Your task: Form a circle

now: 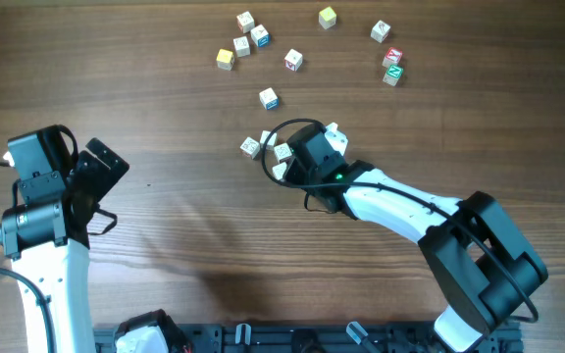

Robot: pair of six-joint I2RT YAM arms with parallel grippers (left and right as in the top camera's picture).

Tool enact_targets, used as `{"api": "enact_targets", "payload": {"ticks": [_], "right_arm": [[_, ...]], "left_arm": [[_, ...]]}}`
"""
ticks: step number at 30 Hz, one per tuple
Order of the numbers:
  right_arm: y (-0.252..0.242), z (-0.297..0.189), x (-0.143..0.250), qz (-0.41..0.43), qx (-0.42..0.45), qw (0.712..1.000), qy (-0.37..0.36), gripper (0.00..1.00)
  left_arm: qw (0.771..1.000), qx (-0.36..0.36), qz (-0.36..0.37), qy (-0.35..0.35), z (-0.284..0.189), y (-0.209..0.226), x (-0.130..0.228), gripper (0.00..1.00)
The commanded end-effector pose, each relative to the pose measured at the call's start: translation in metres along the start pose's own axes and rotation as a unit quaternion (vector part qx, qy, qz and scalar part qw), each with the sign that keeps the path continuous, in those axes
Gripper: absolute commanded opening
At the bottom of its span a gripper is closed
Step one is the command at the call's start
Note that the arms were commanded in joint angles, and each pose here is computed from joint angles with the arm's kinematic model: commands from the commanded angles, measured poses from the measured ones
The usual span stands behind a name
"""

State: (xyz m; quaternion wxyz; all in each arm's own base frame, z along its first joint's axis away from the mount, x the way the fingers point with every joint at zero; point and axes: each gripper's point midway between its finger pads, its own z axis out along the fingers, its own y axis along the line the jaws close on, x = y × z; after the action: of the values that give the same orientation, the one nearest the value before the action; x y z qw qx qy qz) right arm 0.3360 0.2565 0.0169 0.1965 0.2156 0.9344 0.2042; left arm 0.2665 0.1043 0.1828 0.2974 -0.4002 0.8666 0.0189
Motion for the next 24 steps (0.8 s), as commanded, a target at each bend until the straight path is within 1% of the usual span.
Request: {"api": "enact_targets", "payload": {"ticks": [1,7,24], "right_arm": [[-0.003,0.004,0.003,0.007,0.001,1.0,0.006,0.04],[0.009,0.004,0.002,-0.019,-0.025,0.999,0.007,0.04],[0.015,0.004,0.003,-0.036,-0.039,0.999,0.01,0.04]], "left_arm": [[1.0,0.004,-0.007,0.002,0.0,-0.001,0.0,1.0],[1.0,0.004,-0.007,0.002,0.0,-0.001,0.0,1.0],[1.0,0.004,-0.007,0.002,0.0,-0.001,0.0,1.0]]}}
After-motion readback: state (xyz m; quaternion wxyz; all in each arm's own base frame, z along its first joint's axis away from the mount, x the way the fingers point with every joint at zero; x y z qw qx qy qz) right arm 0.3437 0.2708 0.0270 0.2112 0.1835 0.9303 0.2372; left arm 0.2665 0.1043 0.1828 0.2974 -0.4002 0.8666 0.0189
